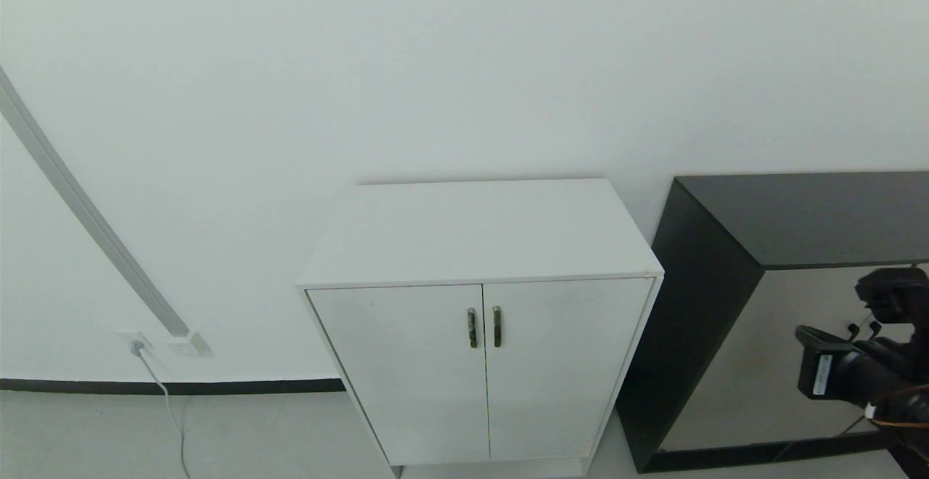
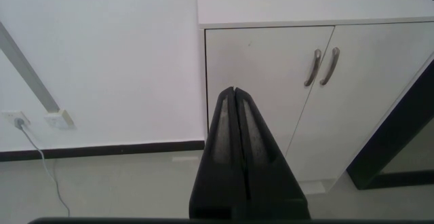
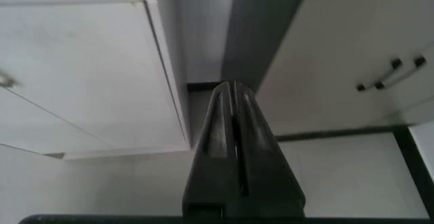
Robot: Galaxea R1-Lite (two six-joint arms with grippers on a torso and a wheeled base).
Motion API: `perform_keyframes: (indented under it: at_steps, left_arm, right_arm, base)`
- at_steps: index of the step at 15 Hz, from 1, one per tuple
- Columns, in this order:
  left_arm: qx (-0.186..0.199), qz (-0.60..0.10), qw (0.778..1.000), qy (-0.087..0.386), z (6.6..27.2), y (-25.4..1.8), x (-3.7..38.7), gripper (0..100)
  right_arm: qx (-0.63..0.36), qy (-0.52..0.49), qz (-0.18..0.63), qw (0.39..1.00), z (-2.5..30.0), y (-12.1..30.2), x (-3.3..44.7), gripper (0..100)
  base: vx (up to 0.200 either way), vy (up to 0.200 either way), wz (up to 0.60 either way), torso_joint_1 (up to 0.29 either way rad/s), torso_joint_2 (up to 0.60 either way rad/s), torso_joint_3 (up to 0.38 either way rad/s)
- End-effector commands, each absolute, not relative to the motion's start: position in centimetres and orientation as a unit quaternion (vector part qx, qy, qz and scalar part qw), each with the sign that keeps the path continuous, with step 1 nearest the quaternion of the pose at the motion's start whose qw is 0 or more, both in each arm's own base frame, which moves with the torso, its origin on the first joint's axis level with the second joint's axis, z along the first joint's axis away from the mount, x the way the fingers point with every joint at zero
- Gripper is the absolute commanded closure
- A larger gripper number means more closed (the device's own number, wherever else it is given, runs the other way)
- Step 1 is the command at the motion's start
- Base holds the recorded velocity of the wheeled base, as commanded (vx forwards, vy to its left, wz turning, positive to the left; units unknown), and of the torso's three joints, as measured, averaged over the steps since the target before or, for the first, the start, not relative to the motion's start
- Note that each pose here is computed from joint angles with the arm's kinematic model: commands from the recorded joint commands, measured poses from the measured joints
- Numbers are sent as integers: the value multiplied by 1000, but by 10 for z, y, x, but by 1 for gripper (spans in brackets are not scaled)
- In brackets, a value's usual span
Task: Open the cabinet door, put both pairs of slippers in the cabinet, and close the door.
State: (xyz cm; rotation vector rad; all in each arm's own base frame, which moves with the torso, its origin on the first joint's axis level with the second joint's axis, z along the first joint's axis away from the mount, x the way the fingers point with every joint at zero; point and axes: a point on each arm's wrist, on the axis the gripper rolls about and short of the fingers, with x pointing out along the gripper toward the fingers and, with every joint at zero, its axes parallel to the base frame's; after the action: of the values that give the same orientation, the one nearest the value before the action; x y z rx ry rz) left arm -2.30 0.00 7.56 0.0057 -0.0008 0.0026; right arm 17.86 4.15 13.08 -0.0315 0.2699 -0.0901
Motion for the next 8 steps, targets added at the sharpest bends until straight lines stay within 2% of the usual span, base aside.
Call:
perform_keyframes:
  at_steps: [1,8]
  left_arm:
    - [3,2,1000,0,76,0,-23,100]
    - [3,2,1000,0,76,0,-23,100]
  right_arm:
    - [-7,111,-55,992,141,28,140,100]
    - [-13,140,-34,989,138,13,79,100]
  base:
    - [0,0,0,0,0,0]
    - [0,0,0,0,0,0]
